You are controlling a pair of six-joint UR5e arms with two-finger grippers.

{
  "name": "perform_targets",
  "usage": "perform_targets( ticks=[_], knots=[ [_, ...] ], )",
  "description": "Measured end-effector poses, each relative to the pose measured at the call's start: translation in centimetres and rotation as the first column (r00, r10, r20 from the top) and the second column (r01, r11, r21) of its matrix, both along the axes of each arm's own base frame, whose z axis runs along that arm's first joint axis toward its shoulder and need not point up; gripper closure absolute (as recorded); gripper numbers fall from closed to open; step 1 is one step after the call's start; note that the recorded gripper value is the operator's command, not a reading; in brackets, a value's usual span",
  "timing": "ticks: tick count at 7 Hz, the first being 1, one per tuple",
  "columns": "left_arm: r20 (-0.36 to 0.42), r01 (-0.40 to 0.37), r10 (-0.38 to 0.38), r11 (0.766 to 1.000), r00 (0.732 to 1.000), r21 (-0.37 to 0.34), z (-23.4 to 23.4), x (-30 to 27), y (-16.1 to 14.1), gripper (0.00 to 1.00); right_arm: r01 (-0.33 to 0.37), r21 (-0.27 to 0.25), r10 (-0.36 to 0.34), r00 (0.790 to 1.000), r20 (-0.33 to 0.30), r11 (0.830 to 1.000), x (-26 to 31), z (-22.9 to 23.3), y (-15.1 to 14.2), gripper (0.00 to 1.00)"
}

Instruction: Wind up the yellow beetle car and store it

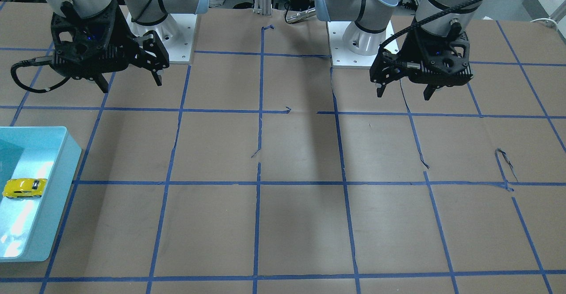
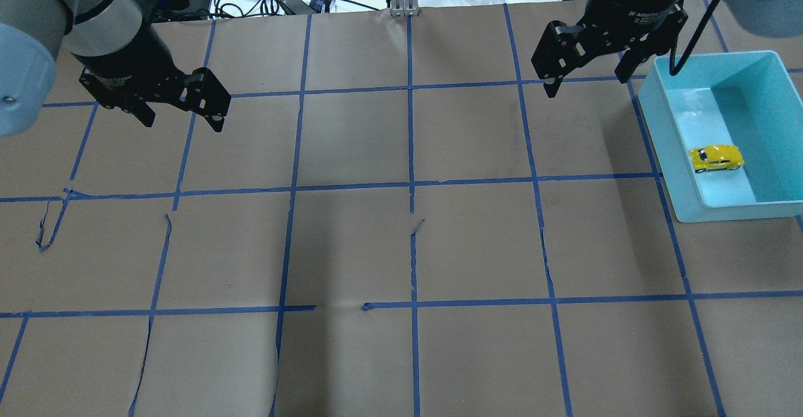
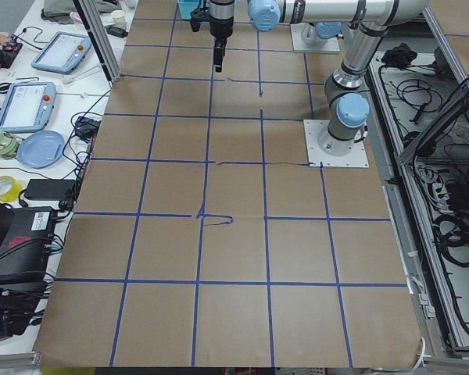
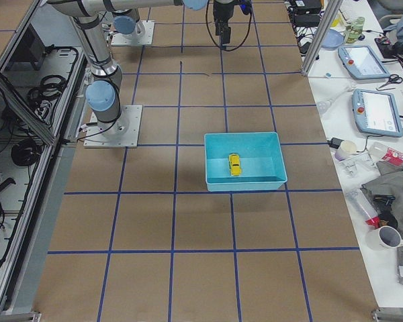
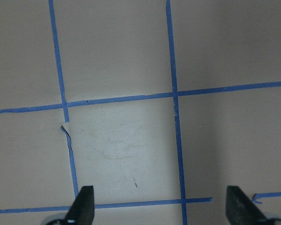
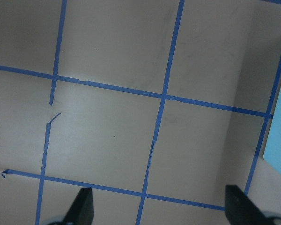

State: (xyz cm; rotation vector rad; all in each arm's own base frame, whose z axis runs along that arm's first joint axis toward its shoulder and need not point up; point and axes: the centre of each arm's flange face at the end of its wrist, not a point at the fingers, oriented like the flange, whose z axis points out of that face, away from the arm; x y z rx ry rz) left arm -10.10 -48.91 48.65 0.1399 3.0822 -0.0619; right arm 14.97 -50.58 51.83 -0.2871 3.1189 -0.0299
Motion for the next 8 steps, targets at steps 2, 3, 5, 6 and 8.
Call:
perform_targets(
  ticks=[2,3,5,6,8],
  knots=[
    [-0.002,0.002,-0.002,1.0,1.0,-0.004,0.17,-0.01,-0.05,0.0,0.006,-0.022,-0.006,1.0,0.002,1.0,0.07,-0.05,-0.38,0.0],
    [-0.002,0.002,-0.002,1.0,1.0,-0.006,0.24,0.07,-0.07,0.0,0.007,-0.026,-0.007,1.0,0.002,1.0,0.07,-0.1,-0.46,0.0],
    [-0.007,0.001,-0.001,1.0,1.0,-0.008,0.34,0.24,-0.07,0.0,0.006,-0.028,-0.006,1.0,0.002,1.0,0.08,-0.14,-0.51,0.0],
    [-0.031,0.002,-0.002,1.0,1.0,-0.009,0.3,-0.09,-0.08,0.0,0.006,-0.026,-0.006,1.0,0.001,1.0,0.06,-0.18,-0.51,0.0],
    [-0.071,0.004,-0.005,1.0,0.997,-0.012,0.34,-0.54,-0.09,0.0,0.006,-0.023,-0.006,1.0,-0.001,1.0,0.03,-0.34,-0.48,0.0]
  ],
)
